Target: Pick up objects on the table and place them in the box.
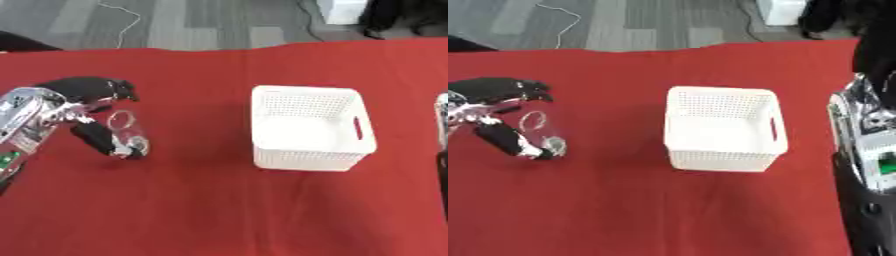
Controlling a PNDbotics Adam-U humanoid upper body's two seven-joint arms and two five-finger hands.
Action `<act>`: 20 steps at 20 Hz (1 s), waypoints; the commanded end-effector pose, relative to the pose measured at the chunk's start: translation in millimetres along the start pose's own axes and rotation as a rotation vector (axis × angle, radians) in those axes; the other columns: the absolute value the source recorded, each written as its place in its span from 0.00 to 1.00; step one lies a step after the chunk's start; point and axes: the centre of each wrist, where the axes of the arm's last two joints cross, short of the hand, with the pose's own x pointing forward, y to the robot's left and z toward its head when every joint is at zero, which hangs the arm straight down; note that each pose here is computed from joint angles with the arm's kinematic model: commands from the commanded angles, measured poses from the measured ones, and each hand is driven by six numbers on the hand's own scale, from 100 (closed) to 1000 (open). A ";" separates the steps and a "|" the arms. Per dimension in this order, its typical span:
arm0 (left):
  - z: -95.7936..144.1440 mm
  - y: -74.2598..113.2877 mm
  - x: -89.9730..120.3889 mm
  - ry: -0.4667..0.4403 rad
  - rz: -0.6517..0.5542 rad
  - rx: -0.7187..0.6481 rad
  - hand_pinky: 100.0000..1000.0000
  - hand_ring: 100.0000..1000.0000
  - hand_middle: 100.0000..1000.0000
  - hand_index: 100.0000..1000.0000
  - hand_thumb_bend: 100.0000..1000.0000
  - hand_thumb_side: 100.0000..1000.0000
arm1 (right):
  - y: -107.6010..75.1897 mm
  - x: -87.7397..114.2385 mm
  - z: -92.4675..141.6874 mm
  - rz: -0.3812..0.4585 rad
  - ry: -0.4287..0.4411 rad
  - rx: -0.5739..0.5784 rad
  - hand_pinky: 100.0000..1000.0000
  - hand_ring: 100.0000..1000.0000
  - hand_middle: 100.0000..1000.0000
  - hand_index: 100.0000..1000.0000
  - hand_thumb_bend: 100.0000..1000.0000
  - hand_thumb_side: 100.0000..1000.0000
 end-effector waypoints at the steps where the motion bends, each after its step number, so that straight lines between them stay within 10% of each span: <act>1: -0.3 2.5 -7.4 0.017 0.028 0.032 1.00 0.98 0.98 0.95 0.54 0.56 | 0.0 2.1 -8.3 -0.004 -0.031 0.007 0.26 0.26 0.25 0.47 0.00 0.98; 20: -8.6 -9.4 -15.0 0.092 0.150 -0.053 0.94 0.91 0.96 0.95 0.50 0.56 | 2.6 1.8 -10.9 -0.015 -0.039 -0.001 0.26 0.26 0.26 0.47 0.00 0.98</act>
